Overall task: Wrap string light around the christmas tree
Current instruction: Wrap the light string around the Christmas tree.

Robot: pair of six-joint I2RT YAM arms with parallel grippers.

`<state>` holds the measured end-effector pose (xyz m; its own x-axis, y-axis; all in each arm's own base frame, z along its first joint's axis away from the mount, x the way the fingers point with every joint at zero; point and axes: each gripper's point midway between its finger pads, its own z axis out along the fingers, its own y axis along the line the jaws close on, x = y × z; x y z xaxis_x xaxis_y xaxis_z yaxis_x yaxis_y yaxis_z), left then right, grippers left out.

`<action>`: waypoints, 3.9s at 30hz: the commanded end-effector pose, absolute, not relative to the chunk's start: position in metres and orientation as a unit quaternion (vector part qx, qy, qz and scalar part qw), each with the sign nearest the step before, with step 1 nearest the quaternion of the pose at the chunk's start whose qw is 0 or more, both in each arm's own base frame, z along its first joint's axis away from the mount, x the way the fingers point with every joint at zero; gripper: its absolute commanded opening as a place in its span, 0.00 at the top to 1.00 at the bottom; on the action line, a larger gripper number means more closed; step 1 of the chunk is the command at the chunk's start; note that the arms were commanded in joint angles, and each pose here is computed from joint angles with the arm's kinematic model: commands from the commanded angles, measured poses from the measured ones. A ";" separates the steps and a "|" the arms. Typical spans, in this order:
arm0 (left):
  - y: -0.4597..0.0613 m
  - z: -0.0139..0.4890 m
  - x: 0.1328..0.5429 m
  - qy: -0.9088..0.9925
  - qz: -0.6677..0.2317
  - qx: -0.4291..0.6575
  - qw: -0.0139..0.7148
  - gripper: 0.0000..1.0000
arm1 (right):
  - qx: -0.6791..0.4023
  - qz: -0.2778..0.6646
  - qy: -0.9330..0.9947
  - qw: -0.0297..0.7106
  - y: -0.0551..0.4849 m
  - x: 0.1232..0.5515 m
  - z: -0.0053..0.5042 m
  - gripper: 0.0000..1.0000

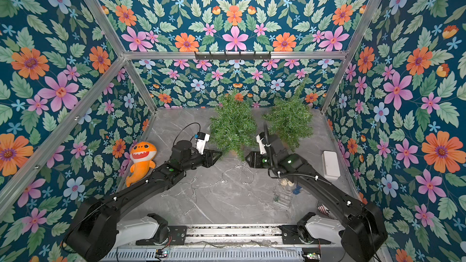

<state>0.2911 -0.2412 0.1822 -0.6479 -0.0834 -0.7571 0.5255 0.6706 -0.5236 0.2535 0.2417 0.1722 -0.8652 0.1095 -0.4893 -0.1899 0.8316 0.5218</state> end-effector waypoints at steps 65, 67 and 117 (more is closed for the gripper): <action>-0.173 0.257 0.301 0.830 -0.222 0.111 0.499 0.52 | 0.093 0.144 0.919 0.355 0.175 0.229 0.176 1.00; -0.174 0.267 0.306 0.826 -0.217 0.116 0.507 0.52 | 0.072 0.155 0.920 0.353 0.161 0.229 0.202 1.00; -0.257 0.340 0.565 0.695 -0.337 0.288 0.566 0.26 | -0.057 0.494 0.770 0.400 0.267 0.571 0.389 1.00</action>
